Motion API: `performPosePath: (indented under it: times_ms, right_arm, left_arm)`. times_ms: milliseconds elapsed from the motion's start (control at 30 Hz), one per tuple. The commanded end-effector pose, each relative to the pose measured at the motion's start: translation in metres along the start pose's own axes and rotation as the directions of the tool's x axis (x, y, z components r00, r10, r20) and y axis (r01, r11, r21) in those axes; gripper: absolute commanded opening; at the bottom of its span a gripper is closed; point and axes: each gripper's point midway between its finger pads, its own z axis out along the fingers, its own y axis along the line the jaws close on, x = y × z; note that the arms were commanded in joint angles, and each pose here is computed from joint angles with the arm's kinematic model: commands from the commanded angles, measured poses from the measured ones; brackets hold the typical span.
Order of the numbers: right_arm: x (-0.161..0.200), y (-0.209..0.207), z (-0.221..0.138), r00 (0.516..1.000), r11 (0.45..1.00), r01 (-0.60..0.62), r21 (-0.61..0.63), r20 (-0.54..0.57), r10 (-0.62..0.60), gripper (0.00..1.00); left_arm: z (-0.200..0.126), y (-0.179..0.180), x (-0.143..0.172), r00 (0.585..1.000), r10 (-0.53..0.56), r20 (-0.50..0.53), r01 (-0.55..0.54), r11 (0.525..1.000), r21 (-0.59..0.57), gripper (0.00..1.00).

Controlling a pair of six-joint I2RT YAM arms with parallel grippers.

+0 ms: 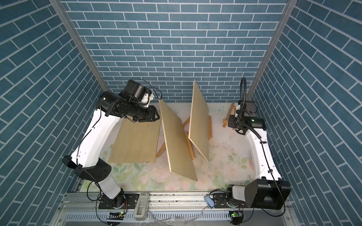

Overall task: Disassemble the easel
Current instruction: Pick up the drawing board from the easel.

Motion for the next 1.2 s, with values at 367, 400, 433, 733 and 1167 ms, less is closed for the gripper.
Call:
performPosePath:
  times_ms: [367, 400, 433, 733, 1167]
  right_arm:
    - [0.012, 0.043, 0.012, 0.996, 0.990, 0.027, -0.141, -0.085, -0.039, 0.32]
    - [0.012, 0.043, 0.013, 0.995, 0.989, 0.030, -0.145, -0.086, -0.043, 0.32]
    - [0.011, 0.045, 0.013, 0.995, 0.988, 0.034, -0.151, -0.087, -0.047, 0.32]
    - [0.006, 0.056, 0.019, 0.994, 0.978, 0.039, -0.205, -0.095, -0.060, 0.32]
    - [0.006, 0.065, 0.022, 0.995, 0.969, 0.021, -0.247, -0.093, -0.045, 0.32]
  left_arm:
    - [0.021, -0.027, 0.006, 0.999, -0.035, 0.025, 0.035, 0.999, 0.022, 0.43]
    - [0.023, -0.027, 0.007, 0.999, -0.041, 0.018, 0.040, 0.999, 0.019, 0.43]
    - [0.025, -0.026, 0.008, 0.999, -0.047, 0.014, 0.047, 0.999, 0.015, 0.42]
    - [0.042, -0.031, 0.011, 0.997, -0.074, -0.003, 0.074, 0.997, 0.004, 0.37]
    - [0.057, -0.026, 0.022, 0.994, -0.100, -0.042, 0.099, 0.995, -0.030, 0.33]
